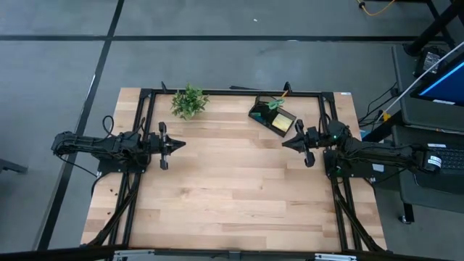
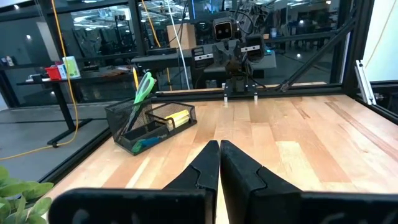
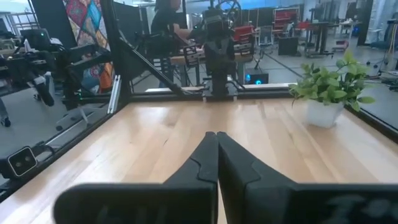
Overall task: Pick and place office supplies into organizer
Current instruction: Return to Home Position
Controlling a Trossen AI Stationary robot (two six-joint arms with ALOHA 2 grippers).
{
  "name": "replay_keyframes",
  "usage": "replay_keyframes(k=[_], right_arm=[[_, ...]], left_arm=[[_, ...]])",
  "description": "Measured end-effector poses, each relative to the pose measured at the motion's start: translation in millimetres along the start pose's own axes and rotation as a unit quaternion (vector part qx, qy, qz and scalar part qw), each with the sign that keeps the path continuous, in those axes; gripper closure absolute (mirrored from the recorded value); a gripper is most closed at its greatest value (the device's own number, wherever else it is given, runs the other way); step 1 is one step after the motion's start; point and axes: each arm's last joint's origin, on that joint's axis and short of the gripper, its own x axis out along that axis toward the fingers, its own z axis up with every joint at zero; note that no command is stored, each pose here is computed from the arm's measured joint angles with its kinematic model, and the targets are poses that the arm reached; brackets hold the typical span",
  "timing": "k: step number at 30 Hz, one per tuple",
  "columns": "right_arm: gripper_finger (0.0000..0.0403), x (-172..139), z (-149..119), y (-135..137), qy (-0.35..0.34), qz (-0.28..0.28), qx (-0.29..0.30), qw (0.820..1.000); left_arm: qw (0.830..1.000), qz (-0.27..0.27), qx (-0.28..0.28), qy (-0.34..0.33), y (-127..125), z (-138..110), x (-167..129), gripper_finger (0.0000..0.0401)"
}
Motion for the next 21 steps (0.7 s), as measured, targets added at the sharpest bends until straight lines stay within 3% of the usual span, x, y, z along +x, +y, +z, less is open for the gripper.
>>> replay_keyframes(k=[10, 13, 21], right_arm=[[0.0385, 0, 0, 1, 0.000, 0.003, -0.002, 1.000], [0.0382, 2, -1, 4, 0.003, 0.016, -0.031, 0.999], [0.0392, -1, 1, 31, 0.003, 0.070, -0.070, 0.995]], left_arm=[[1.000, 0.000, 0.000, 0.000, 0, 0, 0, 0.0390], [1.000, 0.000, 0.000, 0.000, 0, 0, 0, 0.0389], [1.000, 0.000, 0.000, 0.000, 0, 0, 0, 0.0391]])
